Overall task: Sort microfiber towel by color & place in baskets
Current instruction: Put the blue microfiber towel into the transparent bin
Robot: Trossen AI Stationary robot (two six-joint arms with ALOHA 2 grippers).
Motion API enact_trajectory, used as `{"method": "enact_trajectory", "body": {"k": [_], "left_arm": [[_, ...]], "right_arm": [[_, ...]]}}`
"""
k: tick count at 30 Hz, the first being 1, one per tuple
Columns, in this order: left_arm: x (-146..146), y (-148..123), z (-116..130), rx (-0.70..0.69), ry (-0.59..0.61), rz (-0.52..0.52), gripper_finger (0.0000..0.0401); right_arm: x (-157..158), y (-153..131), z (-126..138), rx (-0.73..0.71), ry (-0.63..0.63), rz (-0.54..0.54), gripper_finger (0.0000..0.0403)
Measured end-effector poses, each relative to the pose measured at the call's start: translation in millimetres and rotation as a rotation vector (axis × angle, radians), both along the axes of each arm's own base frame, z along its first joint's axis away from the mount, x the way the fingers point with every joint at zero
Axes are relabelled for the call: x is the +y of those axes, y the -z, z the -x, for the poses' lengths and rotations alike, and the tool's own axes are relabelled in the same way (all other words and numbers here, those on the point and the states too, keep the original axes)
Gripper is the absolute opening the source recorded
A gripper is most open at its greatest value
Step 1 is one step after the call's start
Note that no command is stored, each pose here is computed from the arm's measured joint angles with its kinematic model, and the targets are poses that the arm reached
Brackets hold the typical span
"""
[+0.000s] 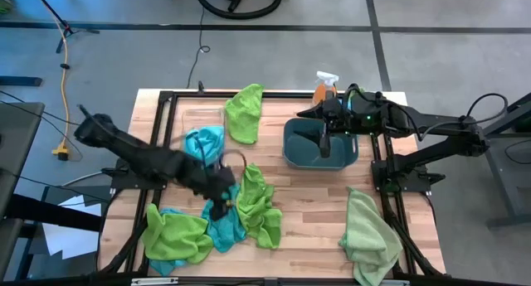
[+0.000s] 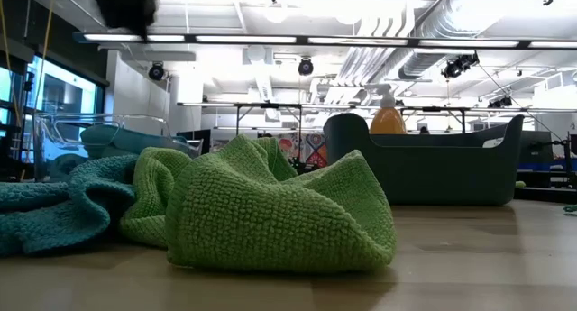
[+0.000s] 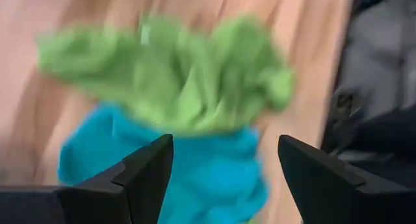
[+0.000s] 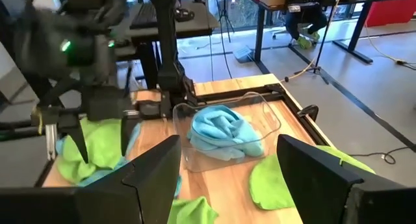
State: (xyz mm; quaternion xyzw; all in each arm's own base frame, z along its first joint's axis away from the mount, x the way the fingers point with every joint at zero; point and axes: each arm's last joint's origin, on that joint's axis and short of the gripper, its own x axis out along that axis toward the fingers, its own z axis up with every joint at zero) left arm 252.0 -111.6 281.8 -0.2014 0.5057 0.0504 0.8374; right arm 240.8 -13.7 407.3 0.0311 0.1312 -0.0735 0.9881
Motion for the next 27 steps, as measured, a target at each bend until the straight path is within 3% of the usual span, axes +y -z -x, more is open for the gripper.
{"method": "enact_trajectory", "body": {"k": [10,16,20,25,27], "left_arm": [[-41.8,71.5,-14.8,0.264,0.166,-0.163,0.0266],[-44.5,113.5,-23.6,0.386,0.123,-0.199,0.0266],[-43.8,140.3,-22.5,0.462,0.068,-0.153,0.0266],[-43.4,149.1,-22.6,0.454,0.037,-0.131,0.0263],[-41.7,149.2,-24.2,0.451,0.011,-0.123,0.0244]], "right_arm": [[-0.2,5.0,1.5,0.062,-0.011,0.052,0.0252],[-0.2,8.1,2.6,0.099,-0.017,0.071,0.0252],[-0.1,10.3,3.5,0.123,-0.016,0.067,0.0252],[-0.1,11.7,3.9,0.138,-0.015,0.062,0.0252],[-0.1,11.6,3.9,0.137,-0.015,0.063,0.0252]]}}
